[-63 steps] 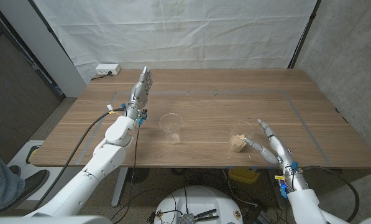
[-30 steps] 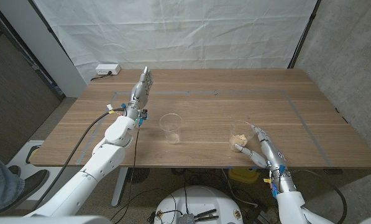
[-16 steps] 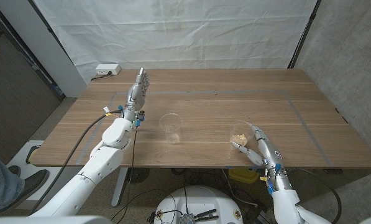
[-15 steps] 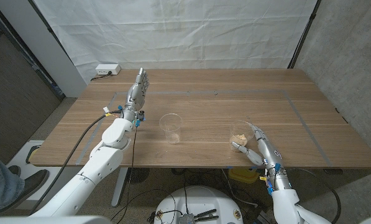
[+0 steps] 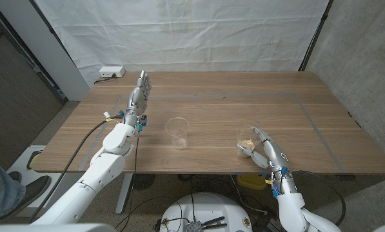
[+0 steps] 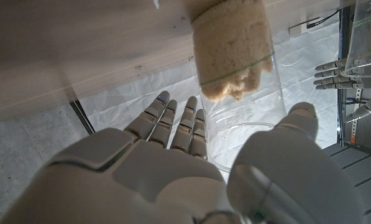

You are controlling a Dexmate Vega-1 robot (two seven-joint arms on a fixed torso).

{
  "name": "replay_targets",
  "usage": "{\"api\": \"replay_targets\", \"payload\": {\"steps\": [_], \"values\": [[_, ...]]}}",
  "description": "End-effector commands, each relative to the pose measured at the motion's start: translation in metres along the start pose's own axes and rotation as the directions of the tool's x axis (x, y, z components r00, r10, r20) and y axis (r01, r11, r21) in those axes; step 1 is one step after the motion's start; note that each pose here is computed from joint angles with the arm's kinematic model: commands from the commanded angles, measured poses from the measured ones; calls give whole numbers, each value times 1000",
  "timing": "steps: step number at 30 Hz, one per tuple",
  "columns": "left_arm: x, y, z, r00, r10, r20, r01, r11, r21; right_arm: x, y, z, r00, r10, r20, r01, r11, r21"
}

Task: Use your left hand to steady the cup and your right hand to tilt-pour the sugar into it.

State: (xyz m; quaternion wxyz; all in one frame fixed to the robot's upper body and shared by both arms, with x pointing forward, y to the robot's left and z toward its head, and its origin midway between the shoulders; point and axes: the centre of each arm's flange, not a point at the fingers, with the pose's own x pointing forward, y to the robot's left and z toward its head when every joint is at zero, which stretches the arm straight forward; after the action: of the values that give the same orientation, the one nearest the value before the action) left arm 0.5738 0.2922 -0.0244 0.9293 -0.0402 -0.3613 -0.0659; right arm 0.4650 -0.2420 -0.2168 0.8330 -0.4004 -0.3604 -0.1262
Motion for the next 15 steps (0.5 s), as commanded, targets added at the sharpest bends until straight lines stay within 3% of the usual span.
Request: {"api": "replay_targets", "payload": {"steps": [1, 15], "values": [[-1, 6, -2, 1000, 10, -4, -10, 1000, -3, 8, 7, 5, 999, -43, -5, 43, 996, 80], [-2, 15, 2, 1000, 8, -12, -8, 999, 35, 20, 0, 9, 1000, -20, -16, 23, 980, 195]]}}
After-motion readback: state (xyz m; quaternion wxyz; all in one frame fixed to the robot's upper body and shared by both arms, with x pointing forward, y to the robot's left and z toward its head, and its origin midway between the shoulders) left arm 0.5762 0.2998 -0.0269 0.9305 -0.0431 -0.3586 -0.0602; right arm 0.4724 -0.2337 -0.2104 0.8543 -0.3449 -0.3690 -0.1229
